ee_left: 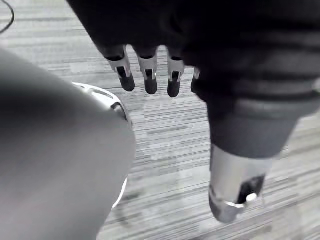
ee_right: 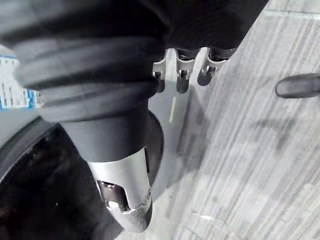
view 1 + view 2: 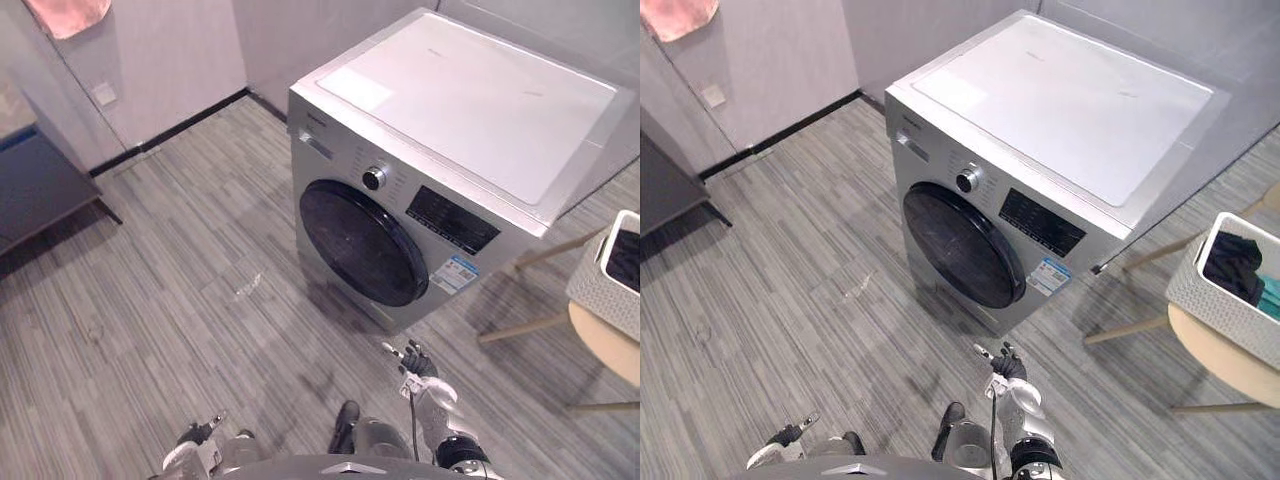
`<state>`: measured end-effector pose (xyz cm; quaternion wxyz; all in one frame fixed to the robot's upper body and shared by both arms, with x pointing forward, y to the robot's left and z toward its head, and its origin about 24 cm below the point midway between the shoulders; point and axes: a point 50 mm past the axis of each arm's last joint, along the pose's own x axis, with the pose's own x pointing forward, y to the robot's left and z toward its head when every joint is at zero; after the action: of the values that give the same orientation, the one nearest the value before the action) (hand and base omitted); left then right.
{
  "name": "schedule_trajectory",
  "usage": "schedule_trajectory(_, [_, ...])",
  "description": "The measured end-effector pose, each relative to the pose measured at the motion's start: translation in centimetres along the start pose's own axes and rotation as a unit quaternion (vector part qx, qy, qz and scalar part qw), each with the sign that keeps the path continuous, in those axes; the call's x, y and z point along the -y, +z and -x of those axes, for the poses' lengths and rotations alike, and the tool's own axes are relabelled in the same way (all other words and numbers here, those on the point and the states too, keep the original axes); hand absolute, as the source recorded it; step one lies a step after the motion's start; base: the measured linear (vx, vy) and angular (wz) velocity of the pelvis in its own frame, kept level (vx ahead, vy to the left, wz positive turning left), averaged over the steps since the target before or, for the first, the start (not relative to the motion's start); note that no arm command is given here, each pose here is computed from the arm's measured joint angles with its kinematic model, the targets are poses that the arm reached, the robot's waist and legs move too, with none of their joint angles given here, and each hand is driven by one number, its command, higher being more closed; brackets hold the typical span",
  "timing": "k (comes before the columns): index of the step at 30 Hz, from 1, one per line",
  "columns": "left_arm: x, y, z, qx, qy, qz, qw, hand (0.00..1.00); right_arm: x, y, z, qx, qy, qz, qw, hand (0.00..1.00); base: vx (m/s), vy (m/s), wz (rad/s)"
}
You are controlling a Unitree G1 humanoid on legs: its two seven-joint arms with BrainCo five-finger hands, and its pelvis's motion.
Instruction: Pick up the laundry basket with both hands and put the clothes into the washing machine.
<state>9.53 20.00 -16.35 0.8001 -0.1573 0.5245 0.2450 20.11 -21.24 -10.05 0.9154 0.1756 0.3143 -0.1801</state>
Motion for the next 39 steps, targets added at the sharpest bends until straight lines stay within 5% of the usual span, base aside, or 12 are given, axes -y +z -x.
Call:
schedule_trajectory(12, [-3.6,-7.0,1.6,-0.108,0.063,-0.009,0.992,0.0,-4.2,7.4,0.5,0.154,0.086,0.17,0.97,0.0,0.07,0.136,-0.37])
schedule_trajectory(21, [-1.5,-1.2,0.4,-0.005,0.025,-0.095,0.995,0.0,-4.9,8.6,3.0,0.213,0.129,0.185,0.951,0.0,0.07,0.124,0.01])
schedule_trajectory(39, [-1.2,0.4,0.2,0.025,0.006,-0.131,0.991,0.0,-0.7,13.6,5.7,0.318,0.06,0.231,0.918,0.0,-0.03,-0.012,-0.04])
